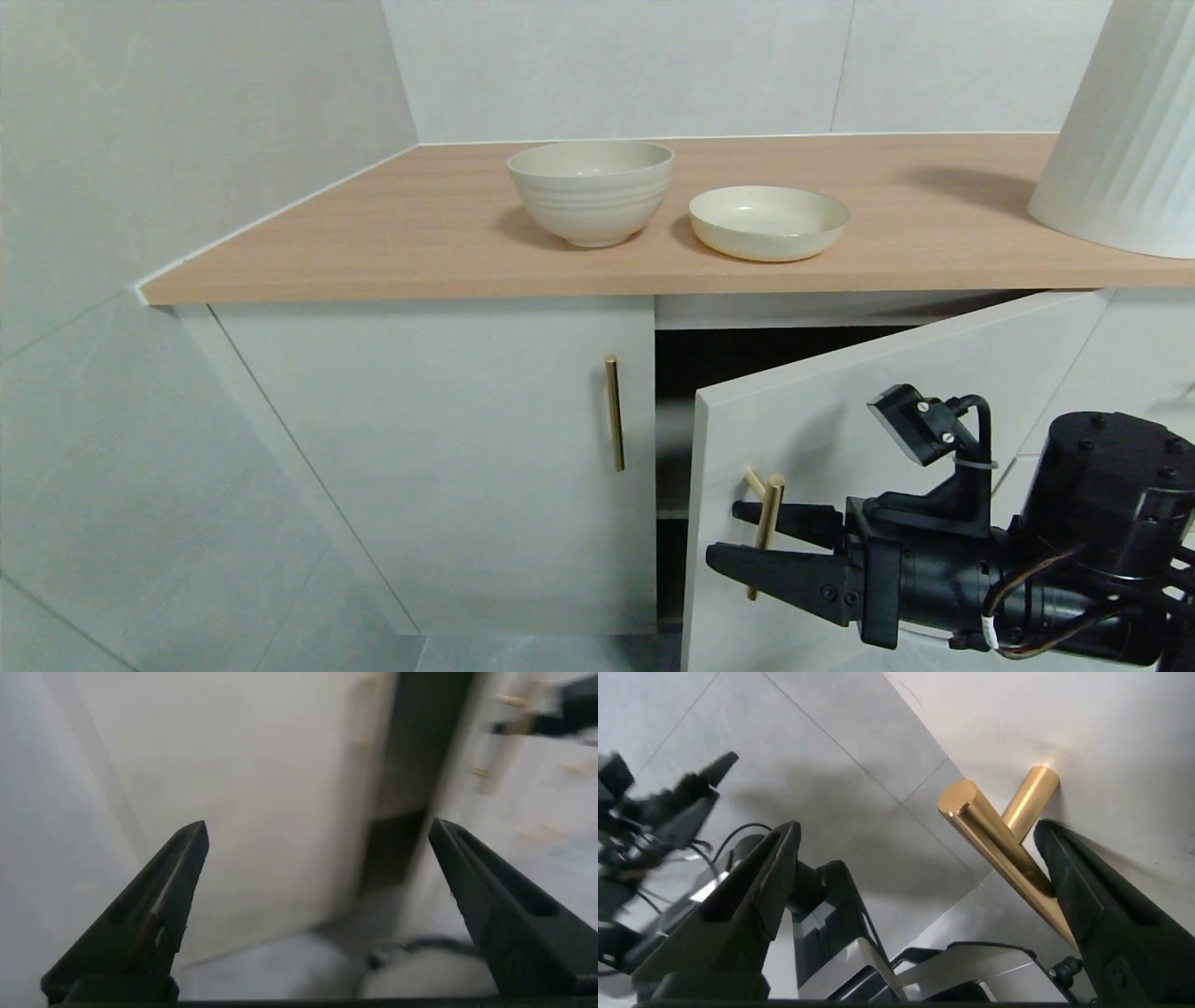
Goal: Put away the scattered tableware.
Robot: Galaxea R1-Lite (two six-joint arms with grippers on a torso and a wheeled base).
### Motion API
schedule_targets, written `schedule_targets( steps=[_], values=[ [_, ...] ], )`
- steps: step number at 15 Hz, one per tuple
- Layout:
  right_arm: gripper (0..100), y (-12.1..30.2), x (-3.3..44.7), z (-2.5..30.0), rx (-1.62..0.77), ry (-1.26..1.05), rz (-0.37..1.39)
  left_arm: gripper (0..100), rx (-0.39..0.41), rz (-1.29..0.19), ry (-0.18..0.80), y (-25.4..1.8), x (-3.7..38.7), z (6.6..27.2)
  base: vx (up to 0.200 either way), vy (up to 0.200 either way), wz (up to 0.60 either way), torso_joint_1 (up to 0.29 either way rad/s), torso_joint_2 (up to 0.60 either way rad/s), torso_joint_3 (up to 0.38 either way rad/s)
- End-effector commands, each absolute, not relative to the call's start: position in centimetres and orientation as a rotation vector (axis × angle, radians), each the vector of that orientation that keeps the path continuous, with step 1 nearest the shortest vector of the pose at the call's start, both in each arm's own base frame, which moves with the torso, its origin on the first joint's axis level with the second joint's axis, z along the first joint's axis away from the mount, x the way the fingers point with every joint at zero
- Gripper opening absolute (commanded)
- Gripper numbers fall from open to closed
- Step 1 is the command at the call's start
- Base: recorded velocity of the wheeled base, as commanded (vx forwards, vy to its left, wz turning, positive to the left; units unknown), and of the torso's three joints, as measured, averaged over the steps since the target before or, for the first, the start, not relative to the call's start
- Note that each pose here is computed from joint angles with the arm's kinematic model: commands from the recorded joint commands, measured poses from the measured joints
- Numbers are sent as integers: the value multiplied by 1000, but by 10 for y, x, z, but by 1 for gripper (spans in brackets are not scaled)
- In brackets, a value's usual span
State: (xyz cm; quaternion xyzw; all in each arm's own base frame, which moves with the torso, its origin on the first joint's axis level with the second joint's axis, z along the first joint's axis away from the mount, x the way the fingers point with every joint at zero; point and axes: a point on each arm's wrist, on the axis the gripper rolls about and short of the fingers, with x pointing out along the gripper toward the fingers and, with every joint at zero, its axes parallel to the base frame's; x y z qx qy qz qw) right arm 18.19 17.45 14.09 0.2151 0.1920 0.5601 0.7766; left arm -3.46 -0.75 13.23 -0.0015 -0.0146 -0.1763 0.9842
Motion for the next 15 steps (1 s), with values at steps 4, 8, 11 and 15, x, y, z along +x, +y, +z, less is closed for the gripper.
schedule_targets(
  steps=[4, 8, 11, 15],
  values=[
    [100, 175, 180, 143, 466, 405, 1221, 100, -104, -651, 366, -16, 67, 197, 0, 0, 0, 0, 0, 0],
    [100, 175, 180, 143, 466, 405, 1223, 100, -81, -825, 422, -46, 139, 196, 0, 0, 0, 0, 0, 0],
    [100, 176, 182, 140, 464, 419, 1217, 100, -83, -950, 493, -75, 158, 180, 0, 0, 0, 0, 0, 0],
    [100, 176, 182, 140, 464, 420, 1215, 100, -93, -1074, 610, -105, 157, 156, 0, 0, 0, 0, 0, 0]
  ],
)
